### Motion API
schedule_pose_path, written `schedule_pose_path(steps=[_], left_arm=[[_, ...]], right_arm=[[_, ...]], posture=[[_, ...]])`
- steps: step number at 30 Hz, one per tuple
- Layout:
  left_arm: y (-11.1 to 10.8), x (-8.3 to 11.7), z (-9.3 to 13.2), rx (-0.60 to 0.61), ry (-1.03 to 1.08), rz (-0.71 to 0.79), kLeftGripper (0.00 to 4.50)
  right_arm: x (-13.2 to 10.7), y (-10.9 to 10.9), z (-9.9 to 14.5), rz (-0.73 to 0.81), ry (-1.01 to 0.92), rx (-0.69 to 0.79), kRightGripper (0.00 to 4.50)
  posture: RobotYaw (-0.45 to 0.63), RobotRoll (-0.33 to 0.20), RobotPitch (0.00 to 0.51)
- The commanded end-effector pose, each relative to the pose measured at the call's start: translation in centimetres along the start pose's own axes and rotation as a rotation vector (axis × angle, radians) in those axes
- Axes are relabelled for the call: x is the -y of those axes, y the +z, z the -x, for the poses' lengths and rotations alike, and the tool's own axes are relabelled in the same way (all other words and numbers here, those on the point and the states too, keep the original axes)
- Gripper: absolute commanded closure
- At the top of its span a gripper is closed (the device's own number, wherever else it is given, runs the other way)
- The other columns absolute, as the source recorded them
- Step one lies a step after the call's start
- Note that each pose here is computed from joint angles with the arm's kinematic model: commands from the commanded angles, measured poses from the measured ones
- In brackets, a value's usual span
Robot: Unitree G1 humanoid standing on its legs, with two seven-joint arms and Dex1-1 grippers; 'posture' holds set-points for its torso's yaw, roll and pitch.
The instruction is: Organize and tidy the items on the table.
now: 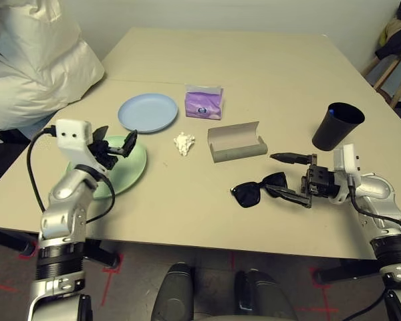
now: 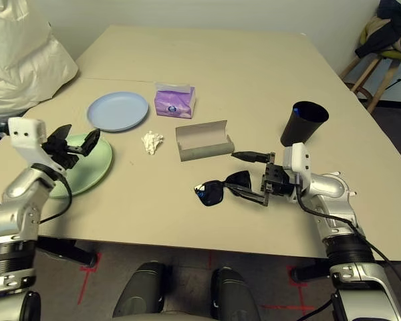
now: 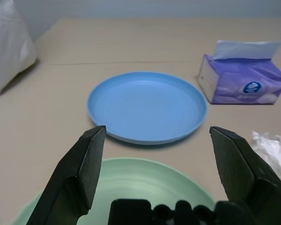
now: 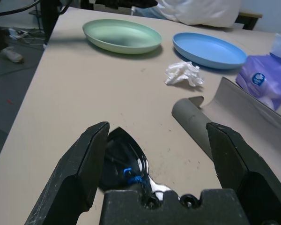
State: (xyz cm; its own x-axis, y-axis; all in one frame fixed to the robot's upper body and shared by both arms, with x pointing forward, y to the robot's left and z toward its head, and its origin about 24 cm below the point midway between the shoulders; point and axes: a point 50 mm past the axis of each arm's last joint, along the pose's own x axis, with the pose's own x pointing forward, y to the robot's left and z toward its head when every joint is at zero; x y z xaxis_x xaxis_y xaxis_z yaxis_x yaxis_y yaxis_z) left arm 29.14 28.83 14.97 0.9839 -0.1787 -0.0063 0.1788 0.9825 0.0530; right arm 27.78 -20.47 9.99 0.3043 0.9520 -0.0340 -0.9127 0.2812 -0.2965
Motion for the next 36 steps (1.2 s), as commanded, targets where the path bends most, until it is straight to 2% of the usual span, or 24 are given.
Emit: schedule_pose_path(steps=[1, 4, 11, 19, 36], left_arm=[[0.5, -0.7, 0.4, -0.070, -0.041, 0.030, 0.00], [0.3, -1.4, 0.7, -0.133, -0.028, 0.052, 0.00], [-0.3, -4.1, 1.0, -0.271, 0.193, 0.114, 0.00], [-0.9, -6.0, 1.5, -0.378, 0.324, 0.155, 0.00], [-3.3, -7.8, 3.3, -0.527, 0.439, 0.149, 0.00]], right_arm=[[0.1, 0.5, -0.5, 0.011, 0.025, 0.015, 0.03], [0.2, 0.6, -0.8, 0.017, 0.030, 0.022, 0.03], [0.1, 0.7, -1.0, 0.010, 0.034, 0.029, 0.03], [0.2, 0.9, -1.0, 0.007, 0.032, 0.032, 0.03], [0.2, 1.3, -1.1, 0.018, 0.013, 0.026, 0.03]], posture=[[0.26, 0.000, 0.045], [0.26, 0.000, 0.045], [0.27, 0.000, 0.049], [0.26, 0.000, 0.044], [0.25, 0.000, 0.045]])
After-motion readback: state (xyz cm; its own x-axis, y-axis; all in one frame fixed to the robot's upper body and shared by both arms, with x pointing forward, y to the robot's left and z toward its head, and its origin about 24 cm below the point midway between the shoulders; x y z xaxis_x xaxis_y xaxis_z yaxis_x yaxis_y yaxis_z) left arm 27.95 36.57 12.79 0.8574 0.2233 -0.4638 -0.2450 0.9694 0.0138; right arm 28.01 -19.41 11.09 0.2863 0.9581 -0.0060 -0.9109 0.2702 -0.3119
